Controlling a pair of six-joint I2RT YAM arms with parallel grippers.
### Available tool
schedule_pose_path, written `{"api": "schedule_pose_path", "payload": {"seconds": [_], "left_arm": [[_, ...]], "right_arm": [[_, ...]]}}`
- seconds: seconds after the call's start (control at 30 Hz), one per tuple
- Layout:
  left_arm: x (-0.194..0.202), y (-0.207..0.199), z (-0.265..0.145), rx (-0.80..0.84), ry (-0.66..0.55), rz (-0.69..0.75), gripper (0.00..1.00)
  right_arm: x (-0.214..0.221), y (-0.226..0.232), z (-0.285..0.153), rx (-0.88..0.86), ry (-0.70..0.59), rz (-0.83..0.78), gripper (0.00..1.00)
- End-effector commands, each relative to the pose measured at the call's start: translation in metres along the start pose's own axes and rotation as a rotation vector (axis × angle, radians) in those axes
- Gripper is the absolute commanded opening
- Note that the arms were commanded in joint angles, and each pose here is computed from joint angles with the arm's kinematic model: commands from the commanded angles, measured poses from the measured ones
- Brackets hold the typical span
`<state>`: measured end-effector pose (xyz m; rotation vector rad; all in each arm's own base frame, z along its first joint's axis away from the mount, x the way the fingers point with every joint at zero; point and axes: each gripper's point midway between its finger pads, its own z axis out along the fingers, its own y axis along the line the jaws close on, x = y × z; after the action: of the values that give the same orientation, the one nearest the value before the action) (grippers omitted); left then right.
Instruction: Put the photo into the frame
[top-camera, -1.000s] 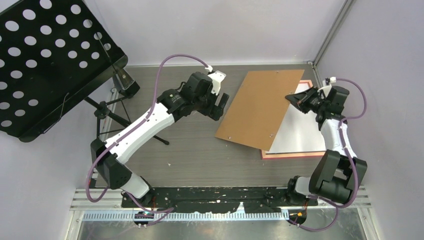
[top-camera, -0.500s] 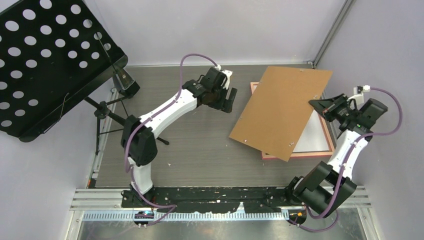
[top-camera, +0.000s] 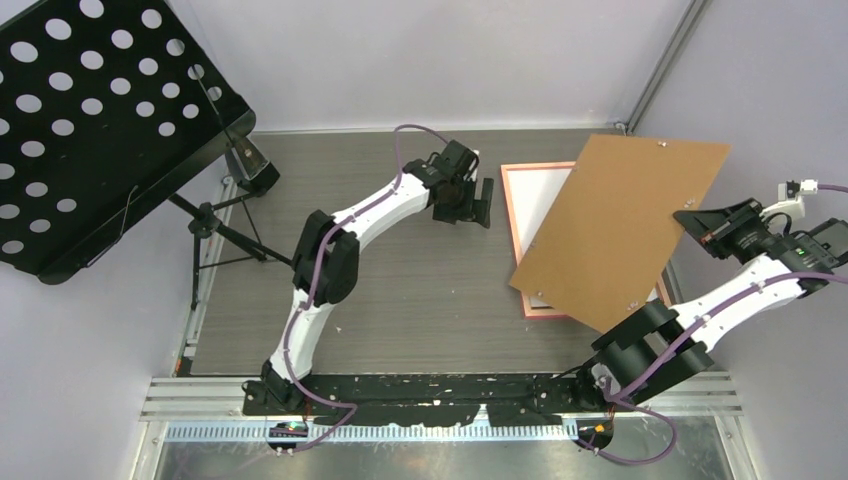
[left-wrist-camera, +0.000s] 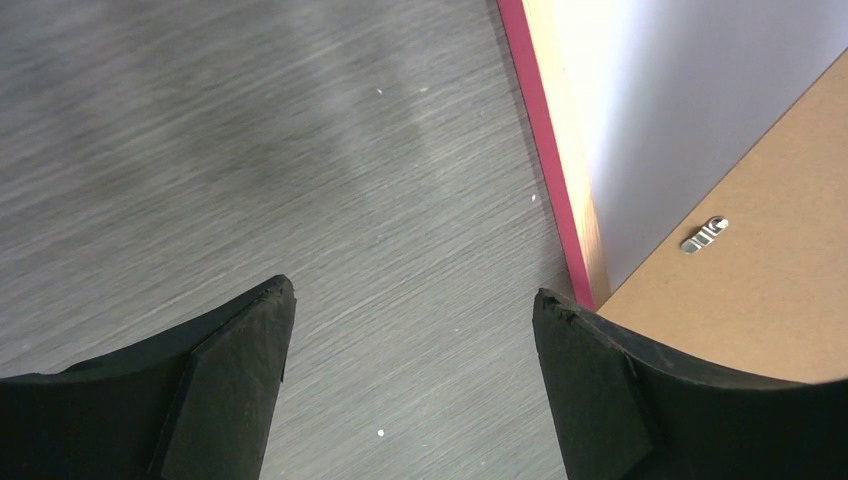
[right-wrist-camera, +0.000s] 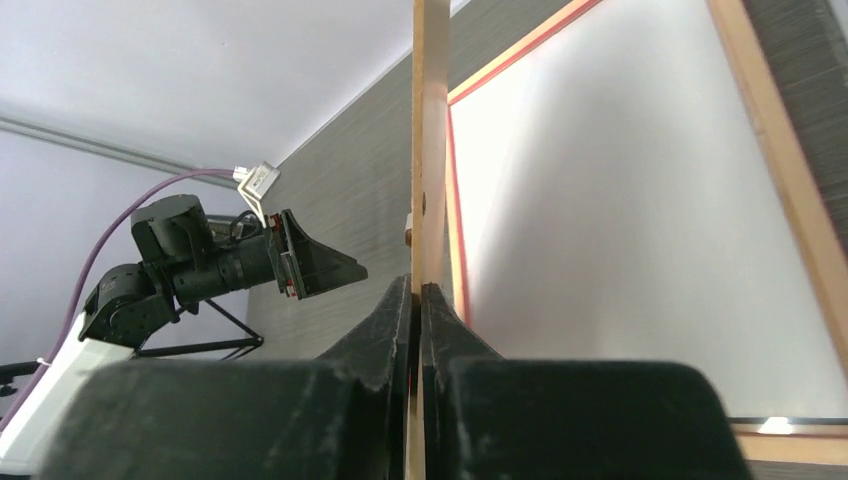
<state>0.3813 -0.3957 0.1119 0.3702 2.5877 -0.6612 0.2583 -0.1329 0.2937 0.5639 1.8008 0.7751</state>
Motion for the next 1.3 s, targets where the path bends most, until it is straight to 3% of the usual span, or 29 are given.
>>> {"api": "schedule_pose_path", "payload": {"seconds": [0.0,0.27,0.43,0.77,1.27], "left_arm": [[-0.002,-0.041,0.002,0.054,-0.023,0.005,0.88],[0.021,-0.063,0.034,0.018,0.021,-0.014,0.82],[0.032,-0.082,0.043,0.007,0.012,0.052,0.81],[0.063,-0.081,0.07,-0.045,0.065,0.151,0.77],[0.068,-0.087,0.088,-0.053,0.042,0.203,0.77]], "right_arm": [[0.002,0.016,-0.015,-0.07,0.034,-0.015,0.05],[0.0,0.005,-0.033,-0.06,0.063,-0.02,0.05],[-0.005,-0.01,-0.04,-0.002,0.069,-0.019,0.06],[-0.002,-0.014,-0.04,0.003,0.077,-0.017,0.05],[0.003,-0.018,-0.039,0.006,0.088,-0.009,0.06]]}}
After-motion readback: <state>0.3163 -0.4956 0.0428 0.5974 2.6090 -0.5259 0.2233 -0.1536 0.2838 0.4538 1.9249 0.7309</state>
